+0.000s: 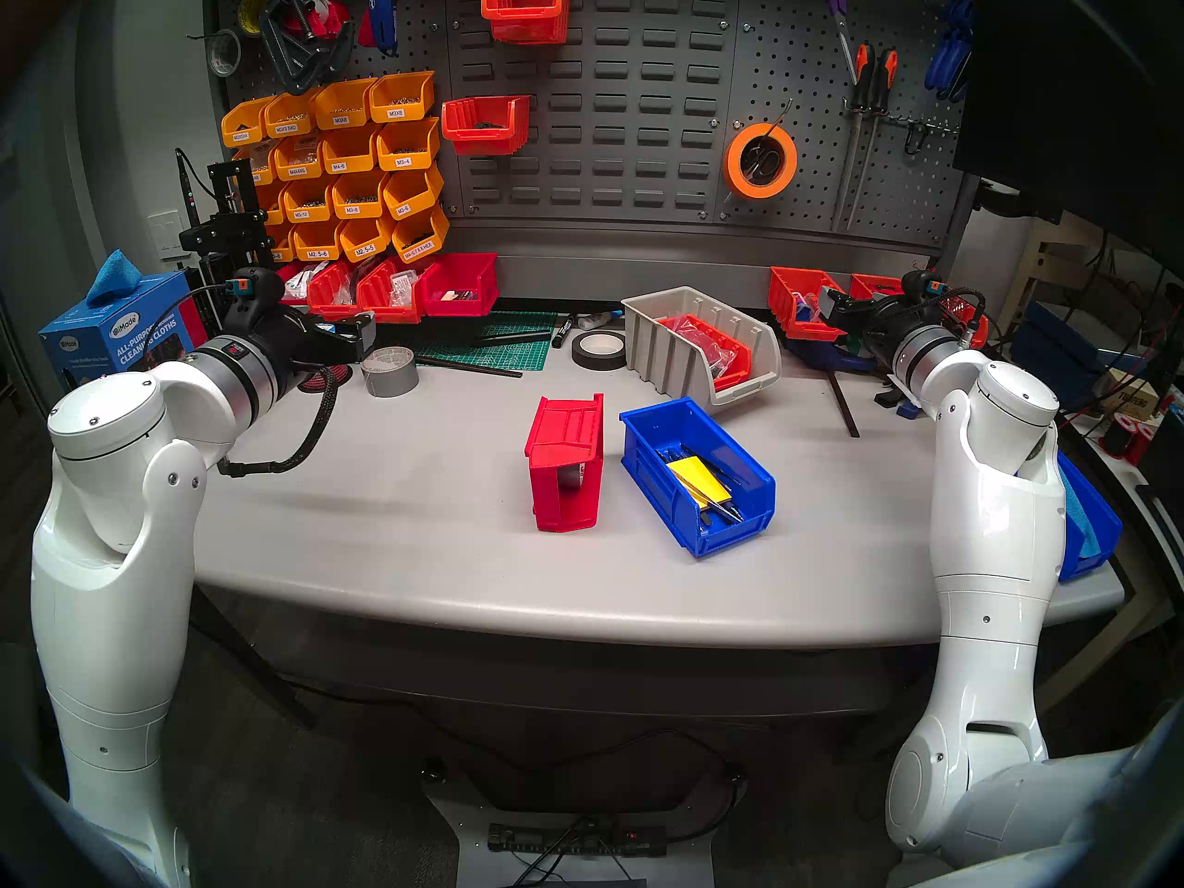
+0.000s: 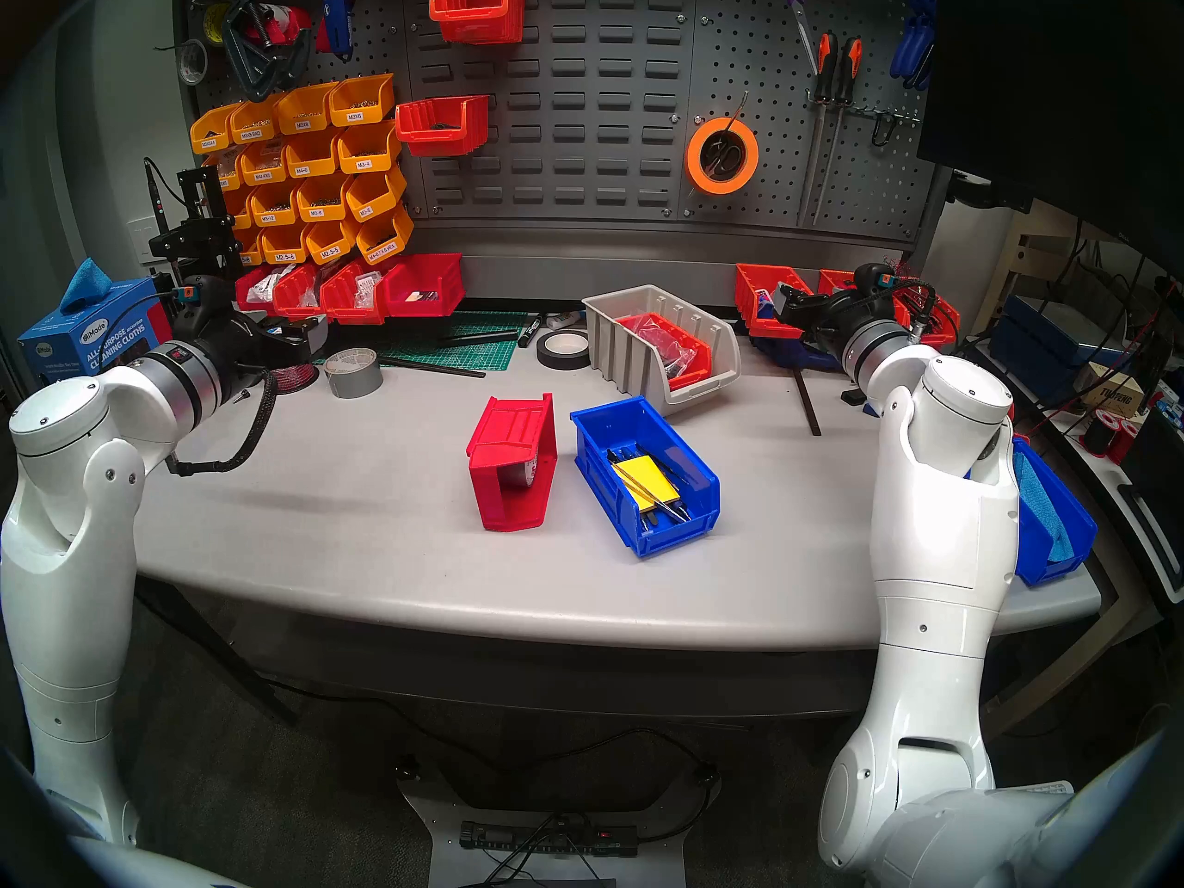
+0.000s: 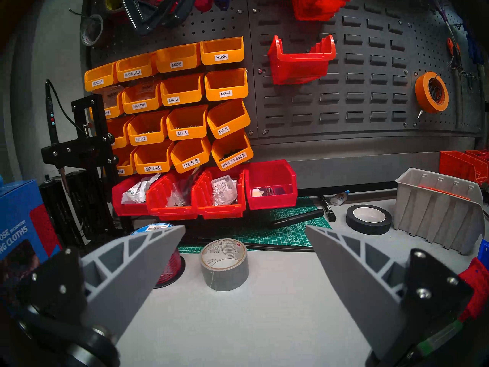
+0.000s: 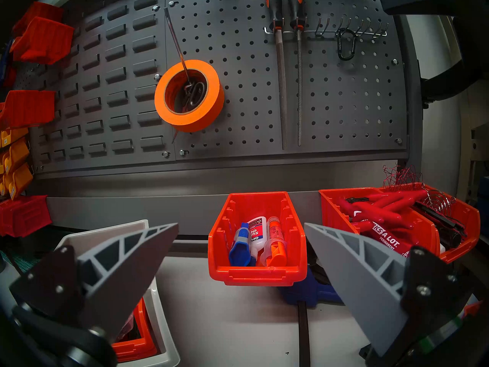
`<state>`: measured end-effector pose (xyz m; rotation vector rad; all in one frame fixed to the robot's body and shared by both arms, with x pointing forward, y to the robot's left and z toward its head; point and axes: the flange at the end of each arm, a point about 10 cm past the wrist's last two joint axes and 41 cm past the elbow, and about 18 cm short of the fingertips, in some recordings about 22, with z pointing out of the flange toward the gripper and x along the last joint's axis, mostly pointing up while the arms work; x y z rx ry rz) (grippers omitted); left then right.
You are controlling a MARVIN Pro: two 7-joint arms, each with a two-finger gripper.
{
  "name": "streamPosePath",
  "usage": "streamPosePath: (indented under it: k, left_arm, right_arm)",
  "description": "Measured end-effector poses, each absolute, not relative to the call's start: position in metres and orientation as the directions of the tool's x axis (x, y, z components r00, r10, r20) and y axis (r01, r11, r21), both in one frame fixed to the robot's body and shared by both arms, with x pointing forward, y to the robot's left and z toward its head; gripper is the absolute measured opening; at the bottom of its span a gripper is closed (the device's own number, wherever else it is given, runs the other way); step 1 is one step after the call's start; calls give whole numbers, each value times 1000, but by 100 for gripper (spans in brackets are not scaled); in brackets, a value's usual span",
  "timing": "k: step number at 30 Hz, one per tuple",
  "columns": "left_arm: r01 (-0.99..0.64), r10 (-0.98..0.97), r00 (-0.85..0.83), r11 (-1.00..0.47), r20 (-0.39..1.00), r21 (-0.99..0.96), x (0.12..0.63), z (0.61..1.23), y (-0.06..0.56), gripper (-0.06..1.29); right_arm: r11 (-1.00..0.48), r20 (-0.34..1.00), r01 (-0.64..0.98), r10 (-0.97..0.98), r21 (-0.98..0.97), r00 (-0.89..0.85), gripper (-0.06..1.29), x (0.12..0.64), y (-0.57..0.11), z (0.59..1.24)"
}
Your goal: Hang all the unorganized tool boxes onto the wall
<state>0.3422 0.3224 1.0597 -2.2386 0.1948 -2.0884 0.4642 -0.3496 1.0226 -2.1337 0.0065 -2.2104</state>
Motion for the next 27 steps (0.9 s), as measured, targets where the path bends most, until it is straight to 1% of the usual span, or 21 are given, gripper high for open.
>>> streamPosePath:
  k: [12, 21, 27]
  left_arm:
    - [-86, -365, 23, -928, 931, -362, 316, 1063, 312, 123]
    - [-98, -467, 25, -881, 884, -463, 305, 1056, 307, 123]
    - [-147, -518, -1, -846, 855, -513, 302, 1056, 304, 123]
  right_arm:
    - [-998, 998, 47, -53, -52, -33, 124, 464, -350, 1022]
    - [-998, 998, 47, -53, -52, -33, 124, 464, -350, 1022]
    - [-998, 998, 47, -53, -52, -32, 124, 464, -350, 1022]
